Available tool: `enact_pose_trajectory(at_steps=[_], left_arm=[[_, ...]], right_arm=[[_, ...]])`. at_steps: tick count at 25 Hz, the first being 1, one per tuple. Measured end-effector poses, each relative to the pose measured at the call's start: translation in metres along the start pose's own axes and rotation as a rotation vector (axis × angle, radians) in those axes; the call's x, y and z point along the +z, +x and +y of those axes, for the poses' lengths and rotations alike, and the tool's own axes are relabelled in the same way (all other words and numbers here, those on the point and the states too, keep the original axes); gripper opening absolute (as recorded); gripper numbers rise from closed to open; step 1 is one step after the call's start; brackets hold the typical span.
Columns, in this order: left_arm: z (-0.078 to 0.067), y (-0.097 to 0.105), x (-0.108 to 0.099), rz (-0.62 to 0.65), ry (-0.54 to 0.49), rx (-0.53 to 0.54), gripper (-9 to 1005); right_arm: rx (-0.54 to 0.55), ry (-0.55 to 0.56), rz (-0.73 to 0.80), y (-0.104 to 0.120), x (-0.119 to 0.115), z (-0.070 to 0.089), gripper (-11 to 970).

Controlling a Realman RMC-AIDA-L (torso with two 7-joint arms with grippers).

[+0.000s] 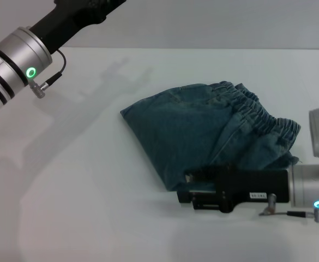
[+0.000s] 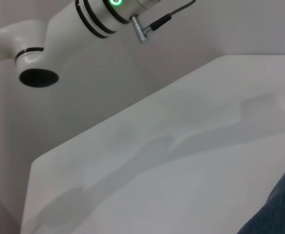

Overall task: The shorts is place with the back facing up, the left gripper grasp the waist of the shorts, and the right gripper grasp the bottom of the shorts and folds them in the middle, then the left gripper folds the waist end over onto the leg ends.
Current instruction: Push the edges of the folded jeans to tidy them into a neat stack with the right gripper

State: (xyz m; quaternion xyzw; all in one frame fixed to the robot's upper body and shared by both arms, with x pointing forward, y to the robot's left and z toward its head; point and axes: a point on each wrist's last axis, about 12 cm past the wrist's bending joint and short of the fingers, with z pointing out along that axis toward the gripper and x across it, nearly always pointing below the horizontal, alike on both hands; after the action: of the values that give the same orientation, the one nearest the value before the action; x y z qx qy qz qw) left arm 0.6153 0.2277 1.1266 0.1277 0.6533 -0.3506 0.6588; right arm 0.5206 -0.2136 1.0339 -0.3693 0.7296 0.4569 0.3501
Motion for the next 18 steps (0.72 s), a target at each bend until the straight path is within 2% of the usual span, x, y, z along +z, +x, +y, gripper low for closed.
enact_pose_trajectory(at_steps=[18], left_arm=[[-0.001,0.0,0.002,-0.004,0.004,-0.004,815]], right_arm=[[0.014,0.108,0.041,-0.046,0.028,-0.027,592]])
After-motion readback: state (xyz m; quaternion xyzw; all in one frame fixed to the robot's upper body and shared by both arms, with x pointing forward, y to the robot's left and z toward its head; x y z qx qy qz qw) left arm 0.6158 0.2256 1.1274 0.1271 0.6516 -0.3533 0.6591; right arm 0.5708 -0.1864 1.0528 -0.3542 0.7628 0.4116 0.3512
